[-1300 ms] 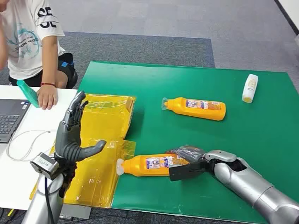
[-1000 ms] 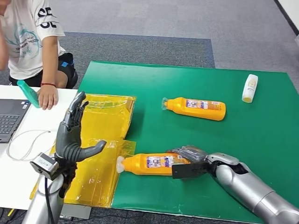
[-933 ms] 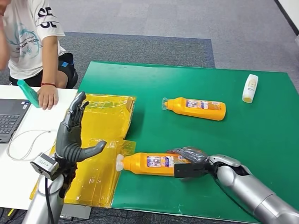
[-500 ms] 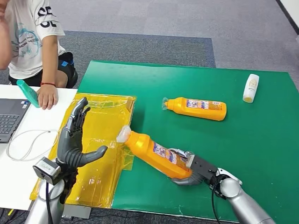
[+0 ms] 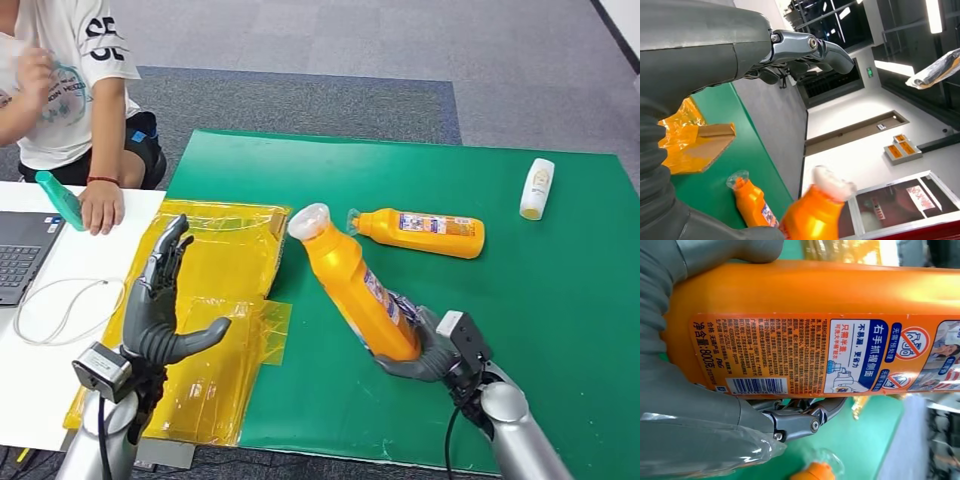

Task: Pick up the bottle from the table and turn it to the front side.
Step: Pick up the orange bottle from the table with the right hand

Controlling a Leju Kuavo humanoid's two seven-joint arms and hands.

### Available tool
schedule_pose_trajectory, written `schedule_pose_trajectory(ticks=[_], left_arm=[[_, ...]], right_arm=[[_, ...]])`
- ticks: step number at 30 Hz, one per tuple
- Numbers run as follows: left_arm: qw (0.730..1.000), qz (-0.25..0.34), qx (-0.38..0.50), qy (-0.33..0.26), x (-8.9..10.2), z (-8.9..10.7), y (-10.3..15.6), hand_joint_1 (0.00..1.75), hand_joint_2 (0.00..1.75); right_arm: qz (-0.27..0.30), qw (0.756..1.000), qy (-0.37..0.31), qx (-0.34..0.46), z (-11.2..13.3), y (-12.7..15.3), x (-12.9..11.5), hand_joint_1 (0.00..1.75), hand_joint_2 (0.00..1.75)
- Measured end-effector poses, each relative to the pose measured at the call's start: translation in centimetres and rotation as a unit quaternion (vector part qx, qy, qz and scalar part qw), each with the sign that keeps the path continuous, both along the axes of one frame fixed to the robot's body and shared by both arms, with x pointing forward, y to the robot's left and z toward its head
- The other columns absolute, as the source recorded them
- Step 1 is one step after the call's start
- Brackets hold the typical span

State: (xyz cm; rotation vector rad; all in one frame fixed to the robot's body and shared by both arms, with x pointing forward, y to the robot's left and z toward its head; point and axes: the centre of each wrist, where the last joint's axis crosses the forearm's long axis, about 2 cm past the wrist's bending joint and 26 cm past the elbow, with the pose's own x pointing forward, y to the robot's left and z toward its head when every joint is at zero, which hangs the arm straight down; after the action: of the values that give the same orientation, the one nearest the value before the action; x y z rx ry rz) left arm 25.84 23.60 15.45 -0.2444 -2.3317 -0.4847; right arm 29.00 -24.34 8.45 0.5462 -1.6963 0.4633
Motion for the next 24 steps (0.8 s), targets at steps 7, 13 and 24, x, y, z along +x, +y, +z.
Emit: schedule_pose_trajectory(ticks=[7,13,24], left_arm=[[0.996,-0.057,-0.058,0.038,0.5,-0.7,0.3,0.00,1.75],[0.957,-0.226,-0.150,0.104,2.6,-3.0,1.1,0.00,1.75],[0.937,-0.285,-0.103,0.171,5.2,-5.2,2.6,0.00,1.75]], right_arm=[[0.004,0.999,-0.034,0.023,1.4,0.8,0.1,1.75,1.75],[0.018,0.997,-0.072,0.017,3.0,1.9,0.8,1.75,1.75],[0.049,0.992,-0.116,-0.019,4.5,4.8,1.5,1.75,1.75]])
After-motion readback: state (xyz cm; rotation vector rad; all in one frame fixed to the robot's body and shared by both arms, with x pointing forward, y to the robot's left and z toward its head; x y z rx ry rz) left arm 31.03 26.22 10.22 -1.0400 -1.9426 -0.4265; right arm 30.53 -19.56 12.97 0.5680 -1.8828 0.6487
